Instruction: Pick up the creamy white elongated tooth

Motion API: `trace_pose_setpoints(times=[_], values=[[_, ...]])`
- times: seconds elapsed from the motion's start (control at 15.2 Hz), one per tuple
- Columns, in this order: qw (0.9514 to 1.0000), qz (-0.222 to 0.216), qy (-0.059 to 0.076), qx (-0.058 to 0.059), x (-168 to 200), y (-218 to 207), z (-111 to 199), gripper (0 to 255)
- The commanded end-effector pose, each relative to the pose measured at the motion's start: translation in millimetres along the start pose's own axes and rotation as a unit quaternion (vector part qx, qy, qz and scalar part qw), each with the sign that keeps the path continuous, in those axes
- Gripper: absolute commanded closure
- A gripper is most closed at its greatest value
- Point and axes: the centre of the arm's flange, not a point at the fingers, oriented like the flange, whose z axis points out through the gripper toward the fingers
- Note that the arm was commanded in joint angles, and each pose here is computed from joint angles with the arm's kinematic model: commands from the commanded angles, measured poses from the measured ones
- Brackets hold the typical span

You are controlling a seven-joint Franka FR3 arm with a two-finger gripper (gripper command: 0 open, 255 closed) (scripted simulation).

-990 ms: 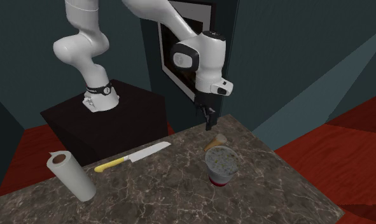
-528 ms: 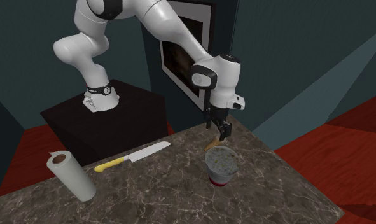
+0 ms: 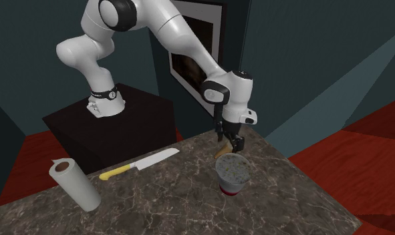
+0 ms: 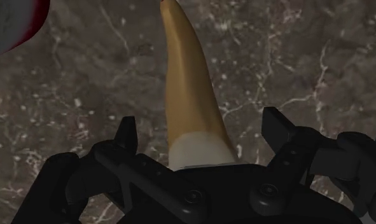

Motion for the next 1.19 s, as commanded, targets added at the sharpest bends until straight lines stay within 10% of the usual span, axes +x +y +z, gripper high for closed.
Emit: trace_pose_setpoints(times=[0.0,0.07,1.12], values=[[1.0,0.0,0.0,0.0,-0.3,0.4,5.2,0],[1.0,0.0,0.0,0.0,0.1,-0.3,5.4,255],[1.0,0.0,0.0,0.0,-3.1,1.2,-31.6,255]])
